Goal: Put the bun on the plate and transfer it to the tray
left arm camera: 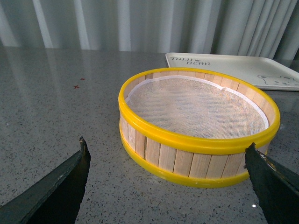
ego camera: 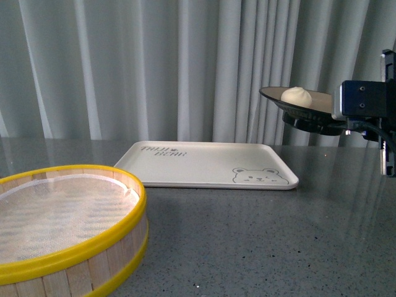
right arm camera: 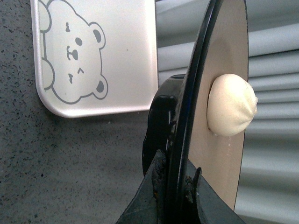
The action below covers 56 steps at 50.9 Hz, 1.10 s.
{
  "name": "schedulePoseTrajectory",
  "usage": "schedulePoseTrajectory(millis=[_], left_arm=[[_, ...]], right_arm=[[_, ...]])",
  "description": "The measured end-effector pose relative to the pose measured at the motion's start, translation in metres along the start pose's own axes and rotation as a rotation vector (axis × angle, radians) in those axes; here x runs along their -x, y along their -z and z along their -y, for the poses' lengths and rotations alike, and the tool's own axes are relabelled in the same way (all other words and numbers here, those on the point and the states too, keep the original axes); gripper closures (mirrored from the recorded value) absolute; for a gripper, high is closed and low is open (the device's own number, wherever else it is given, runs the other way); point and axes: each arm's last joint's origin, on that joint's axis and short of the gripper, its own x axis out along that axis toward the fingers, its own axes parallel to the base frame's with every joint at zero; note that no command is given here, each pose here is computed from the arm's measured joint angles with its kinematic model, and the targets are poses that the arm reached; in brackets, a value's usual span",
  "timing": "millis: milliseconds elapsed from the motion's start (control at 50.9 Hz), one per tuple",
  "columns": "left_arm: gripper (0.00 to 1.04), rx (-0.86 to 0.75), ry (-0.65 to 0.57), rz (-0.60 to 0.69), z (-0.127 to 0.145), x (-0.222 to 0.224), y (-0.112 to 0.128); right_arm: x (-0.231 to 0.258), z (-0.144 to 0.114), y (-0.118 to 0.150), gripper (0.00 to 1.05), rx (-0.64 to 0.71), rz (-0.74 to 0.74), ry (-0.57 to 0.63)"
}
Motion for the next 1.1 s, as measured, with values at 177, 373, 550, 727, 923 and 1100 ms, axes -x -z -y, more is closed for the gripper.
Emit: schedulePoseTrajectory(millis=[177, 373, 550, 727, 923, 1100], left_arm=[[0.07, 0.0, 0.0, 0.0, 0.0, 0.0, 0.0], [0.07, 0.0, 0.0, 0.0, 0.0, 0.0, 0.0], [0.07, 0.0, 0.0, 0.0, 0.0, 0.0, 0.0], [0.07, 0.0, 0.0, 0.0, 0.0, 0.0, 0.0], [0.07, 0.0, 0.0, 0.0, 0.0, 0.0, 0.0], [0.07, 0.0, 0.0, 0.0, 0.0, 0.0, 0.0]], right_arm=[[-0.022, 0.005, -0.006, 1.02, 0.012, 0.047, -0.05], [-0.047, 0.003, -0.017, 1.02, 0.015, 0.094, -0.102], [-0.07, -0.003, -0.024, 1.02, 0.028, 0.127, -0.157], [-0.091, -0.009, -0.024, 1.02, 0.037, 0.147, -0.209], [-0.112, -0.011, -0.022, 1.02, 0.047, 0.161, -0.244], [-0.124, -0.013, -0.022, 1.02, 0.043, 0.173, -0.259]])
